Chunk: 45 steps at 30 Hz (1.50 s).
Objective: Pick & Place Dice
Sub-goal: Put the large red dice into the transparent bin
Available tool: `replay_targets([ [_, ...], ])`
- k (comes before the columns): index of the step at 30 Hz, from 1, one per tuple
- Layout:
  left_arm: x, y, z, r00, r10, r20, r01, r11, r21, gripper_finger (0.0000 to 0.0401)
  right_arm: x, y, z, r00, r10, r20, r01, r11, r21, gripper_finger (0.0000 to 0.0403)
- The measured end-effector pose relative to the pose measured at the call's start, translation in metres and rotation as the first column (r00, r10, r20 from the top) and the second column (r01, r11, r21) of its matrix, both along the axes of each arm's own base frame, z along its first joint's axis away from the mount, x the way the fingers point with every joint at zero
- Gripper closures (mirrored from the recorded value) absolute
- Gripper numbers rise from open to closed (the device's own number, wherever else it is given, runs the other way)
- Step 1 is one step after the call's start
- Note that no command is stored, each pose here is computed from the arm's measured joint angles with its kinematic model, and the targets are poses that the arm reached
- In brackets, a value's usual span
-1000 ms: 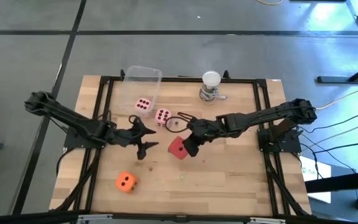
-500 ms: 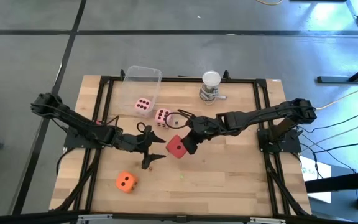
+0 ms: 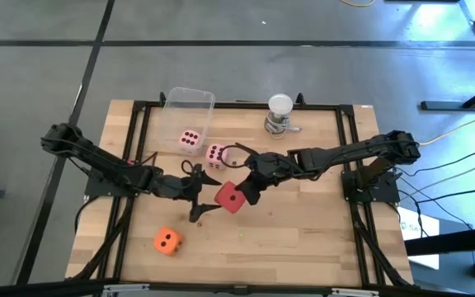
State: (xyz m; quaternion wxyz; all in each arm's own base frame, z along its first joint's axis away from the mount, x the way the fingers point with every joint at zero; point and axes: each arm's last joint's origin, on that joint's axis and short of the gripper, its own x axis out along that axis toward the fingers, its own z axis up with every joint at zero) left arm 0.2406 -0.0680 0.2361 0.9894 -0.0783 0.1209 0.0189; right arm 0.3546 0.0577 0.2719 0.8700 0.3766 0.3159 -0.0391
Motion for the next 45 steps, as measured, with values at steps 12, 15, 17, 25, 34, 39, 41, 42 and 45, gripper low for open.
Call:
replay_targets([
  [12,0.000,-0.003,0.002,0.998,-0.058,0.020,0.057,0.997,0.054,0.0040,0.004,-0.005,0.004,0.999,-0.012,0.049,0.011,1.000,0.016,0.0402],
  [15,0.000,-0.003,0.003,0.998,-0.059,0.023,0.057,0.996,0.072,0.0040,0.003,-0.007,0.007,0.998,-0.018,0.063,0.017,1.000,0.017,0.0402],
  [17,0.000,-0.003,0.003,0.998,-0.062,0.025,0.060,0.995,0.083,0.0040,0.002,-0.008,0.010,0.997,-0.021,0.075,0.020,1.000,0.017,0.0402],
  [25,0.001,-0.002,0.009,0.995,-0.001,0.097,-0.003,0.999,0.045,0.0048,0.002,-0.008,0.015,0.994,-0.037,0.107,0.035,0.999,0.019,0.0402],
  [34,0.002,-0.002,0.013,0.991,0.049,0.127,-0.043,0.998,-0.051,0.0110,0.005,-0.009,0.021,0.982,-0.065,0.178,0.062,0.998,0.025,0.0402],
  [39,0.002,-0.001,0.016,0.983,0.106,0.151,-0.093,0.991,-0.093,0.0157,0.006,-0.008,0.022,0.981,-0.070,0.183,0.067,0.997,0.026,0.0402],
  [41,0.002,-0.001,0.016,0.981,0.116,0.153,-0.098,0.988,-0.121,0.0189,0.006,-0.008,0.021,0.981,-0.070,0.181,0.067,0.997,0.027,0.0402],
  [42,0.002,-0.001,0.016,0.981,0.118,0.154,-0.097,0.986,-0.135,0.0209,0.006,-0.008,0.021,0.982,-0.070,0.178,0.066,0.997,0.031,0.0402],
  [45,0.003,-0.002,0.017,0.982,0.104,0.159,-0.074,0.980,-0.183,0.0274,0.006,-0.006,0.020,0.983,-0.065,0.173,0.060,0.998,0.036,0.0403],
])
